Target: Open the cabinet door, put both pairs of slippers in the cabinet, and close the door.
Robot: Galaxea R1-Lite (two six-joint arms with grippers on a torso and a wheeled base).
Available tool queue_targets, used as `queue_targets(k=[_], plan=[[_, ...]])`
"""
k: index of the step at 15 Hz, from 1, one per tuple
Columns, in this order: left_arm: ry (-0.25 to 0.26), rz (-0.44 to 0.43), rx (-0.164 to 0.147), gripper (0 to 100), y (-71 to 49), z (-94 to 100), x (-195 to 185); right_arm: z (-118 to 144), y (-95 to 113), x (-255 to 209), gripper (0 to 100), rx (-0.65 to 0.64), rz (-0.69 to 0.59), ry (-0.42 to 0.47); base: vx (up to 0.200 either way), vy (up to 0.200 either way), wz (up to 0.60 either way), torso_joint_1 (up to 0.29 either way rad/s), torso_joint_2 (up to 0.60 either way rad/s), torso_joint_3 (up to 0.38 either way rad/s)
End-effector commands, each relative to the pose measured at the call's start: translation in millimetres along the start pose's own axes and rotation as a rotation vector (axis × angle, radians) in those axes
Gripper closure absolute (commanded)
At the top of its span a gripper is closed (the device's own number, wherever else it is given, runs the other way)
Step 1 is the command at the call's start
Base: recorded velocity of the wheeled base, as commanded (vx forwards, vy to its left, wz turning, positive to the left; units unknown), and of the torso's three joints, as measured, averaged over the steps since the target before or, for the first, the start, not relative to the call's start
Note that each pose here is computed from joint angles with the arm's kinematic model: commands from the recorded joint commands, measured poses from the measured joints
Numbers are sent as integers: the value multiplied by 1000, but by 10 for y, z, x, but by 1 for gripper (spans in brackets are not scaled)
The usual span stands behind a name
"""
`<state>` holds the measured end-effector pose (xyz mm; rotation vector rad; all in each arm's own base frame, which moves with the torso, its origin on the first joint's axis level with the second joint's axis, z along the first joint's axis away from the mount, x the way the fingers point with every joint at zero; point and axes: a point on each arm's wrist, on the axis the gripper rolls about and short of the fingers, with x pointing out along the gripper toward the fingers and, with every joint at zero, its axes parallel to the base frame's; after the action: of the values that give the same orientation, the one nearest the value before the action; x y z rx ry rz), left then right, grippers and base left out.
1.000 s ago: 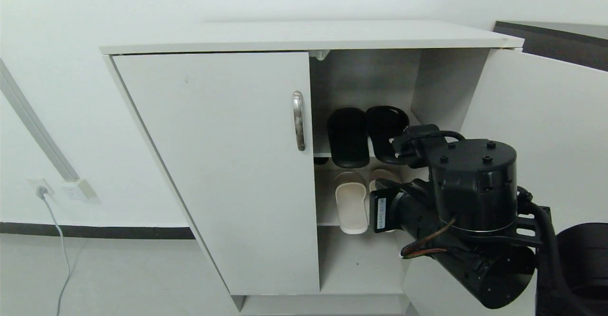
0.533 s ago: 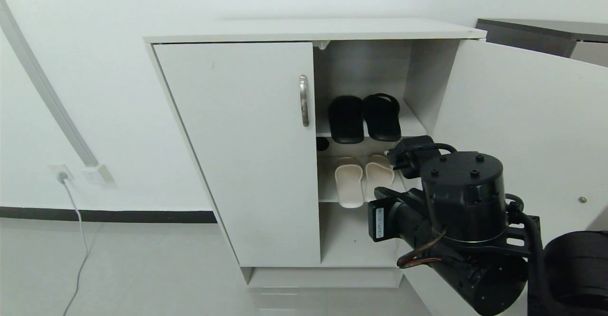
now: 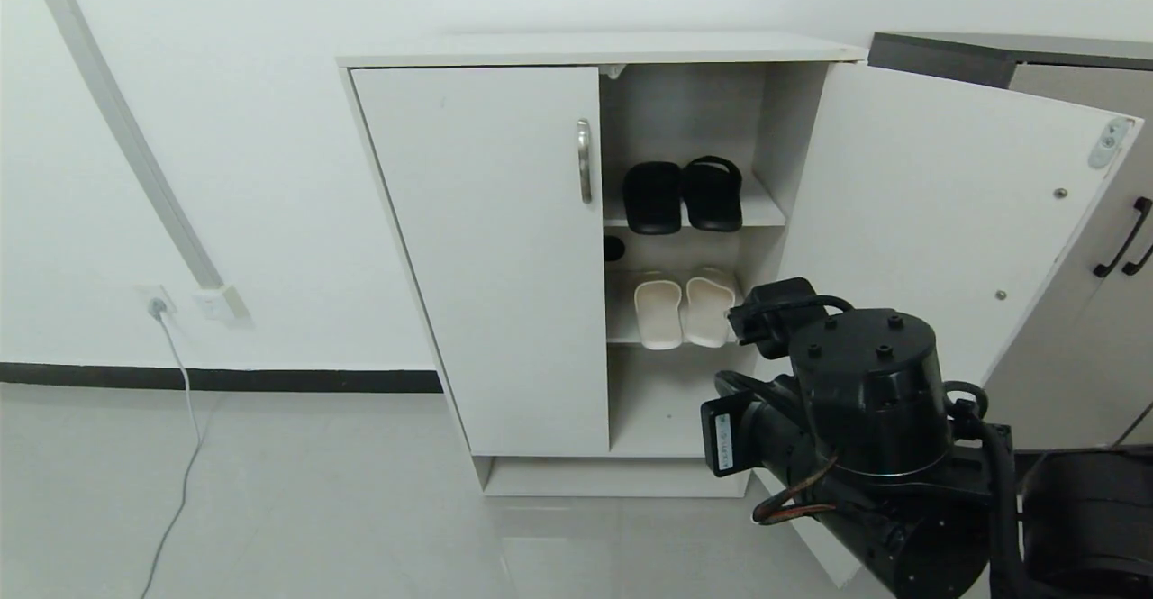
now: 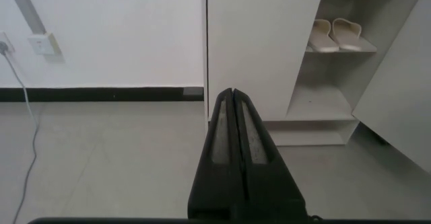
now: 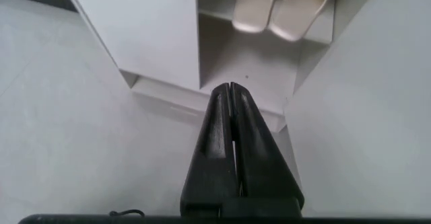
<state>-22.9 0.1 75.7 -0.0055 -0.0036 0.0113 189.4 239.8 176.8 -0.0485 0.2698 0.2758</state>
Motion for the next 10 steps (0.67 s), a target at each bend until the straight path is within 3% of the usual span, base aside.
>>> queue_targets(k=[1,10], plan=[[2,1,-1,100,0,-1,1,-18,6,11,100,-4,-1,5,0,0,0,0,0,0],[1,1,1,100,0,1,1,-69,6,25,100,-19,-4,21,0,0,0,0,0,0]])
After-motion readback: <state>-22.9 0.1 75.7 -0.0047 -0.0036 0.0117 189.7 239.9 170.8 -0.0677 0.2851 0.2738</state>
